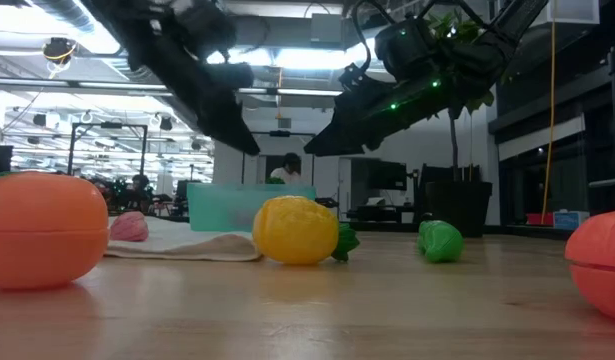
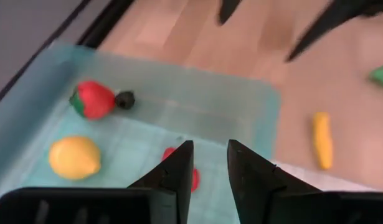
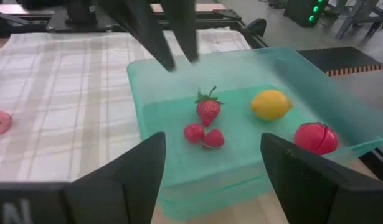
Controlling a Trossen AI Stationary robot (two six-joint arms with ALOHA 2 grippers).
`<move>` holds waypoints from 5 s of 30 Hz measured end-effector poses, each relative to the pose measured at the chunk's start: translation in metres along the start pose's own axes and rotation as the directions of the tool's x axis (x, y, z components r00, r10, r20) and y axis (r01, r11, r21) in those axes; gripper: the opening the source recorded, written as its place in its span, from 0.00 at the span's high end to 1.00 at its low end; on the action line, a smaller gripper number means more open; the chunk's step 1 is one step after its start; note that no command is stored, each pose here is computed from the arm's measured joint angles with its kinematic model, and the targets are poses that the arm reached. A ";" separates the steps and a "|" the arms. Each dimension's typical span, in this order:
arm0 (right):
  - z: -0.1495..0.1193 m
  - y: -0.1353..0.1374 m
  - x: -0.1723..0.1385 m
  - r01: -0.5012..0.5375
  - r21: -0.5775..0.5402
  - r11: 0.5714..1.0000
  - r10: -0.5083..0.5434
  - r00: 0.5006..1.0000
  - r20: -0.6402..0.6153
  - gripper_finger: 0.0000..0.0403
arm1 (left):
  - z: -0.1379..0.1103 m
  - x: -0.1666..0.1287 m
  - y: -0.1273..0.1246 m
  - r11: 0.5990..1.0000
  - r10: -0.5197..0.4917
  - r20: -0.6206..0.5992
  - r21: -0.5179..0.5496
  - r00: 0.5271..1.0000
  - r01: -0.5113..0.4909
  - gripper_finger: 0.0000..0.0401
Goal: Pick and placing Produce into tupperware
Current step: Put the yellow corn into the blue bin
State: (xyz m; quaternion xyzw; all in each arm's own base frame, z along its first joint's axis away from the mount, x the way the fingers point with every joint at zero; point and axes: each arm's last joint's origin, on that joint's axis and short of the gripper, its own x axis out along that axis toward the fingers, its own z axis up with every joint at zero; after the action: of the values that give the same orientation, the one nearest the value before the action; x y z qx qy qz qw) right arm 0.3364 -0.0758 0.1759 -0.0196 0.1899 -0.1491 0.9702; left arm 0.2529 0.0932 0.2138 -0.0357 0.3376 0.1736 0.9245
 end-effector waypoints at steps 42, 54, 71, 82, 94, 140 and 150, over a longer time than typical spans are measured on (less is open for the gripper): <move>-0.028 0.065 -0.085 -0.285 -0.082 0.955 0.295 0.940 0.173 0.35 | -0.078 -0.067 -0.099 0.944 -0.328 0.422 0.152 0.845 0.291 0.99; -0.022 0.069 -0.076 -0.297 -0.047 0.954 0.292 0.952 -0.091 0.35 | -0.075 -0.065 -0.093 0.971 -0.229 0.449 0.175 0.864 0.166 0.72; -0.022 0.066 -0.050 -0.271 -0.069 0.960 0.244 0.933 -0.265 0.34 | -0.076 -0.065 -0.093 0.970 -0.227 0.439 0.178 0.869 0.164 0.55; -0.043 0.057 -0.026 -0.265 -0.034 0.964 0.244 0.924 -0.293 0.34 | -0.077 -0.065 -0.093 0.970 -0.227 0.434 0.180 0.872 0.163 0.55; -0.049 0.066 0.007 -0.299 -0.028 0.954 0.266 0.886 -0.381 0.34 | -0.077 -0.065 -0.093 0.970 -0.227 0.434 0.180 0.872 0.163 0.56; -0.024 0.062 0.008 -0.295 -0.049 0.954 0.260 0.900 -0.350 0.98 | -0.078 -0.064 -0.093 0.969 -0.225 0.416 0.186 0.881 0.160 0.56; 0.004 0.039 -0.006 -0.346 -0.016 0.938 0.331 0.909 -0.253 0.98 | -0.082 -0.061 -0.091 0.970 -0.212 0.377 0.191 0.902 0.148 0.56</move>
State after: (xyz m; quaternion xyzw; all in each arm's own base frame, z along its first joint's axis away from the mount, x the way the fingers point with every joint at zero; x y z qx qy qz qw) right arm 0.3441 -0.0368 0.1779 0.0030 0.3140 0.0261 0.9491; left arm 0.1905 -0.0249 0.1850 0.0424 0.1523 0.0636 0.9854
